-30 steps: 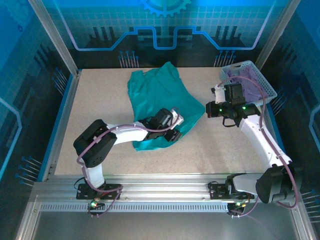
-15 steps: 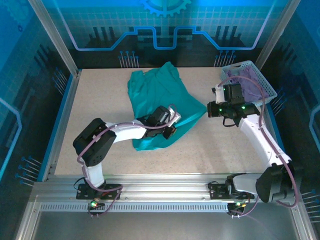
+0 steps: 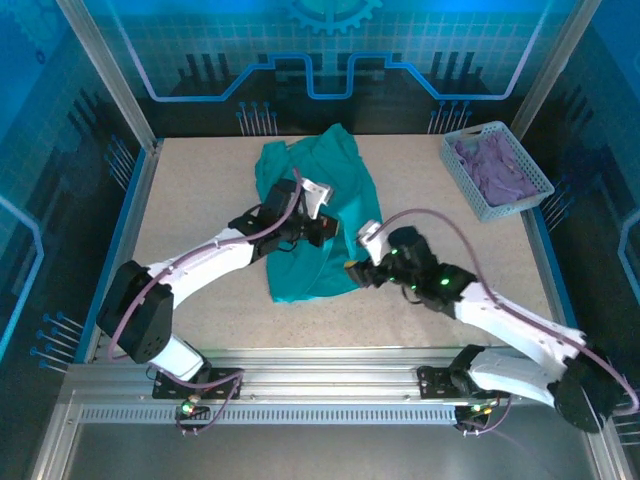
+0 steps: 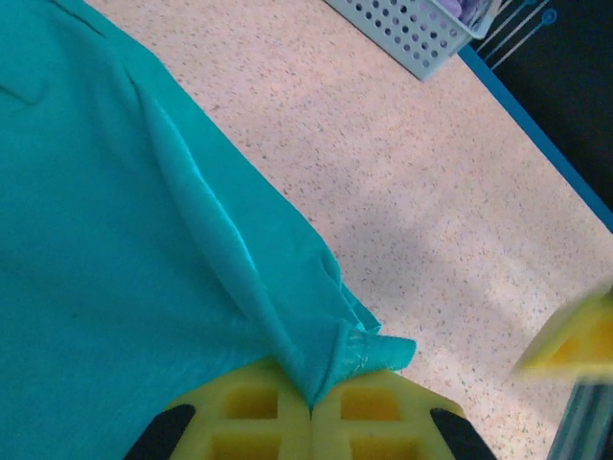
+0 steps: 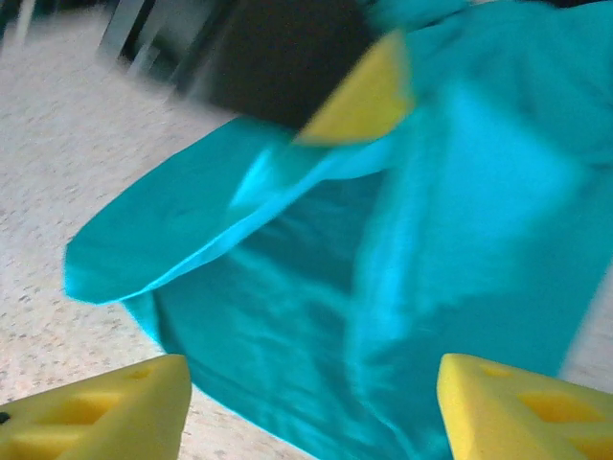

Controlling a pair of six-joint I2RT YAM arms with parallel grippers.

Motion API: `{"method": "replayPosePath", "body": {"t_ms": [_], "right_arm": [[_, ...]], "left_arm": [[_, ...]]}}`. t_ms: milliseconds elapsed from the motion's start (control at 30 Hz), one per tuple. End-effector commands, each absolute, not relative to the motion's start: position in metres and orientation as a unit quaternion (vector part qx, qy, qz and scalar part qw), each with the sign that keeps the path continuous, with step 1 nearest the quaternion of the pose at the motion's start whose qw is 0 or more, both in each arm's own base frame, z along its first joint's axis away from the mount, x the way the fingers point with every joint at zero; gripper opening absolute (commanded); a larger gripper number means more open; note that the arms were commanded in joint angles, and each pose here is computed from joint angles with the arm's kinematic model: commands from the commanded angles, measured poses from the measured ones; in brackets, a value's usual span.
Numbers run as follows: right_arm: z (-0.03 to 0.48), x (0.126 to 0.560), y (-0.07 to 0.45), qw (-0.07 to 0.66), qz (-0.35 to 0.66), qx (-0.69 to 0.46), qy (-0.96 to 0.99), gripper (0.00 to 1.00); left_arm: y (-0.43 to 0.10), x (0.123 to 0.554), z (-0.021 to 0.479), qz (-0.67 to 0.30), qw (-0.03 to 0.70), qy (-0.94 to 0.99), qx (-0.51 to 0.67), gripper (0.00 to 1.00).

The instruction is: Fold the inside-out t-shirt

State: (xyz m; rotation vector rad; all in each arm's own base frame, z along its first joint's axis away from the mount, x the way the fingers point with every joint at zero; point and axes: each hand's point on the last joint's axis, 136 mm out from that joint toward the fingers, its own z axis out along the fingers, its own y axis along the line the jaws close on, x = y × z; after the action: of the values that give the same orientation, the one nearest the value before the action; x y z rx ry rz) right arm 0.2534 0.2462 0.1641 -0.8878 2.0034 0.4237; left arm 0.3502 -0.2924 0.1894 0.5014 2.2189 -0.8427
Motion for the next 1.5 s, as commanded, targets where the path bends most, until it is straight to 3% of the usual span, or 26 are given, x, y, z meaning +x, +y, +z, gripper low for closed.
{"method": "replayPosePath", "body": {"t_ms": [0, 233, 633, 800, 1467], "right_arm": [[0.158, 0.257, 0.289, 0.493, 0.189, -0.395, 0.752, 0.62], [0.103, 0.293, 0.320, 0.510, 0.136, -0.391, 0.754, 0.44], [0.088, 0.374, 0.306, 0.522, 0.109, -0.295, 0.793, 0.35], [0.095, 0.377, 0.308, 0.522, 0.140, -0.303, 0.785, 0.34], [0.071, 0.395, 0.324, 0.475, 0.071, -0.317, 0.818, 0.40]], "left_arm": [[-0.289, 0.344, 0.217, -0.347, 0.333, 0.858, 0.182, 0.00], [-0.278, 0.340, 0.241, -0.360, 0.308, 0.864, 0.169, 0.00], [-0.275, 0.317, 0.296, -0.410, 0.315, 0.837, 0.175, 0.00], [-0.274, 0.316, 0.301, -0.414, 0.327, 0.831, 0.177, 0.00], [-0.294, 0.275, 0.368, -0.498, 0.360, 0.756, 0.224, 0.00]]}}
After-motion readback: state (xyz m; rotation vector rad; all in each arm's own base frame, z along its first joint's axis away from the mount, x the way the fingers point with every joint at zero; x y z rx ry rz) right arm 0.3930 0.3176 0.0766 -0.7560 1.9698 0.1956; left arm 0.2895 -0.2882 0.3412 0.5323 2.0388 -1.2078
